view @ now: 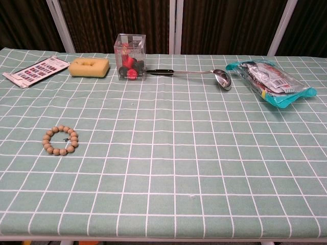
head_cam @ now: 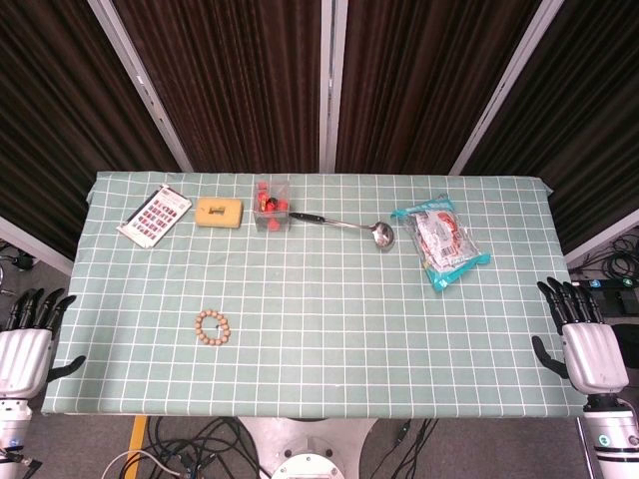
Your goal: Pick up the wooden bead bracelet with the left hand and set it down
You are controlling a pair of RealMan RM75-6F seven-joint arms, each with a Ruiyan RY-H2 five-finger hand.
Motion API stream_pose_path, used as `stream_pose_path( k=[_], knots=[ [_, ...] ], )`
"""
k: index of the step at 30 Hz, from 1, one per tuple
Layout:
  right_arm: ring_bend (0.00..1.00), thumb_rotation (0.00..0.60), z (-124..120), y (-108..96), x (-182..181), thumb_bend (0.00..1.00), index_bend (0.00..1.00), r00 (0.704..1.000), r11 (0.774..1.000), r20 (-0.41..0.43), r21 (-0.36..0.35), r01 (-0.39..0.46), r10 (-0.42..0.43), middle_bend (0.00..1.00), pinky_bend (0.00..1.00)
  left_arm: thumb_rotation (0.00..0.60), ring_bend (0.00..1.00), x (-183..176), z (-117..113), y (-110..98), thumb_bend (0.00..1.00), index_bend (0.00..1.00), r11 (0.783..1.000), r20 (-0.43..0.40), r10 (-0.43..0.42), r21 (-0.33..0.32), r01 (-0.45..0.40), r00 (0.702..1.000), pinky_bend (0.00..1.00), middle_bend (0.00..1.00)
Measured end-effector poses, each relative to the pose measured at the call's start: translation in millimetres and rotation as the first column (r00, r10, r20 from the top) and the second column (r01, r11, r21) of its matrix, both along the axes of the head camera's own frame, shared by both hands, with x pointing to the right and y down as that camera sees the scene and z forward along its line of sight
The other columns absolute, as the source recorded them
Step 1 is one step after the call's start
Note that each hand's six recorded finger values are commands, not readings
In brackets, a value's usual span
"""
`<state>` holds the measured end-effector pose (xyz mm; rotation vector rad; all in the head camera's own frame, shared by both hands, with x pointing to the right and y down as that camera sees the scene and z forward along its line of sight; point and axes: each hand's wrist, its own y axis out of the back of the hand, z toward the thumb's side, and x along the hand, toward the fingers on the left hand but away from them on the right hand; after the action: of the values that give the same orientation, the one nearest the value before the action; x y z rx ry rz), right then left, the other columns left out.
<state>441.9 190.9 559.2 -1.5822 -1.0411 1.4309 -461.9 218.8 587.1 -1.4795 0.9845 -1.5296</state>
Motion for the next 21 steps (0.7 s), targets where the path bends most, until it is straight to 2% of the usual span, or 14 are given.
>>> stream_pose_path(
  k=[8,14,17,20,21],
  knots=[
    [0.0,0.6,-2.4,-1.7,1.0,0.29,0.0,1.0,1.0,-0.004,0.012,0.001,-0.001,0.04,0.0,0.6,0.0,4.6,2.1,-2.6,0.03,0.17,1.0,-0.016,0.018,-0.002,-0.018,1.0,0.04,0.11],
    [0.0,0.6,-11.1,-7.5,2.5,0.29,0.0,1.0,0.999,-0.013,0.046,0.006,-0.006,0.04,0.0,0.6,0.07,19.8,3.0,-13.7,0.03,0.25,0.995,-0.059,0.095,0.016,-0.094,0.994,0.08,0.23],
    [0.0,0.6,-17.9,-12.1,3.2,0.29,0.0,1.0,0.998,-0.021,0.069,0.011,-0.01,0.04,0.0,0.6,0.11,36.8,5.4,-24.9,0.03,0.31,0.984,-0.108,0.177,0.03,-0.175,0.978,0.1,0.29],
    [0.0,0.6,-23.6,-15.4,4.0,0.29,0.0,1.0,0.996,-0.027,0.085,0.012,-0.01,0.04,0.0,0.6,0.14,60.5,11.4,-37.6,0.03,0.36,0.956,-0.157,0.292,0.039,-0.289,0.943,0.11,0.34],
    [0.0,0.6,-24.8,-15.8,4.4,0.29,0.0,1.0,0.996,-0.028,0.088,0.011,-0.008,0.04,0.0,0.6,0.14,71.7,15.4,-42.2,0.03,0.36,0.939,-0.173,0.343,0.038,-0.342,0.923,0.11,0.35]
  ],
)
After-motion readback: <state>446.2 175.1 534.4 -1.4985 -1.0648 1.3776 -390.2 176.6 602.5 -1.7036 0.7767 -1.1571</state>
